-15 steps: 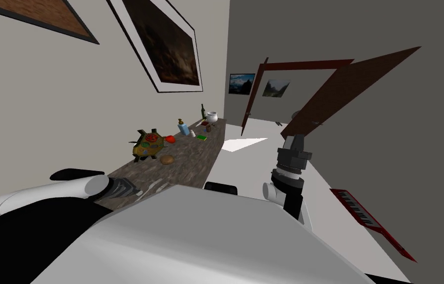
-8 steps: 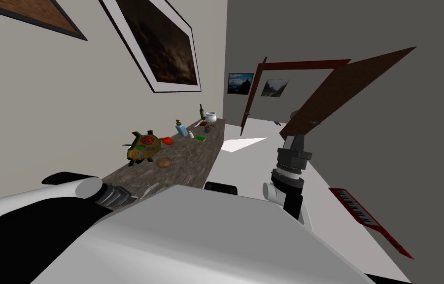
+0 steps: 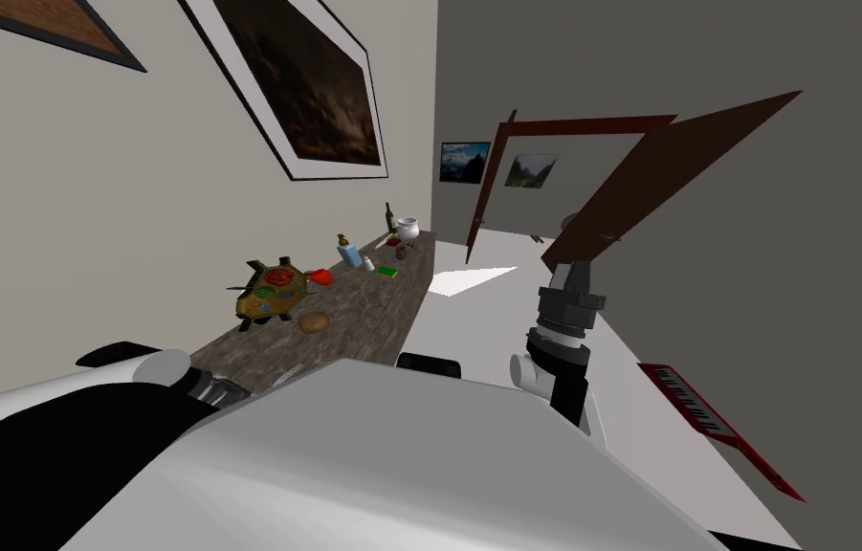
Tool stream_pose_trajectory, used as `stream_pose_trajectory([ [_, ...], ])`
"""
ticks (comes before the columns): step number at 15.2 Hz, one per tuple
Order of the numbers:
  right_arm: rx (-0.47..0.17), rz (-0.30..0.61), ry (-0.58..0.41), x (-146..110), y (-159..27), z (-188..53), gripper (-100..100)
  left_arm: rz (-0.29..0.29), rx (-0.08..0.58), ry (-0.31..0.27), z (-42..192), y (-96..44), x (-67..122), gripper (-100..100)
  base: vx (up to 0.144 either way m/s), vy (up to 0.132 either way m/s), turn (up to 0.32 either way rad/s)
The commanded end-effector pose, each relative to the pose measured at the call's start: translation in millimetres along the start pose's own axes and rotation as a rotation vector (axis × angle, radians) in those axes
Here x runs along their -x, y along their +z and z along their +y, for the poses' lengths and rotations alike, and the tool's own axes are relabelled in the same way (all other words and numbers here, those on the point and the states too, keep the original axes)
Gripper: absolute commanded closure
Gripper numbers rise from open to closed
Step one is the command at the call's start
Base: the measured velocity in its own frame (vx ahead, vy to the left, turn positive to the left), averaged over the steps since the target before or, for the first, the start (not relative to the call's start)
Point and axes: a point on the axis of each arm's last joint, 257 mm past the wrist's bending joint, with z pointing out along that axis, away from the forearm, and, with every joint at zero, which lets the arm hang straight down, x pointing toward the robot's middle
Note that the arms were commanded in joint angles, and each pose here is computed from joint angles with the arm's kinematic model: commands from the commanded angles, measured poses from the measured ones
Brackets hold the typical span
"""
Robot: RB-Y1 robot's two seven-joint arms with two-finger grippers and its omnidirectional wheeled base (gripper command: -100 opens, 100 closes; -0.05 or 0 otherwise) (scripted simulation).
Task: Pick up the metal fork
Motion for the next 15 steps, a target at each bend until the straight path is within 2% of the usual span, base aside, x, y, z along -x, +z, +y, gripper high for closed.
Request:
stream_pose_trajectory([
  [1, 0.0, 0.0, 0.0, 0, 0.0, 0, 0, -0.027, 0.059, -0.024, 16, 4.1, 11.9, -100, 0.047, 0.029, -0.011],
  [2, 0.0, 0.0, 0.0, 0, 0.0, 0, 0, -0.041, 0.093, -0.034, 25, 7.0, 16.9, -100, 0.049, 0.032, -0.006],
  [4, 0.0, 0.0, 0.0, 0, 0.0, 0, 0, -0.032, 0.073, -0.027, 20, 4.9, 13.0, -100, 0.028, 0.016, -0.001],
  [5, 0.0, 0.0, 0.0, 0, 0.0, 0, 0, -0.033, 0.079, -0.031, 20, 15.0, 13.0, -100, 0.0, 0.0, 0.0],
  [9, 0.0, 0.0, 0.0, 0, 0.0, 0, 0, -0.031, 0.079, -0.03, 17, 30.3, 12.2, -100, -0.016, -0.017, -0.001],
  [10, 0.0, 0.0, 0.0, 0, 0.0, 0, 0, -0.033, 0.08, -0.031, 18, 24.0, 12.9, -100, -0.011, -0.012, 0.001],
  [11, 0.0, 0.0, 0.0, 0, 0.0, 0, 0, -0.032, 0.079, -0.031, 18, 24.9, 12.5, 100, 0.0, 0.0, 0.0],
  [15, 0.0, 0.0, 0.0, 0, 0.0, 0, 0, -0.031, 0.08, -0.029, 18, 24.9, 12.2, 100, 0.0, 0.0, 0.0],
])
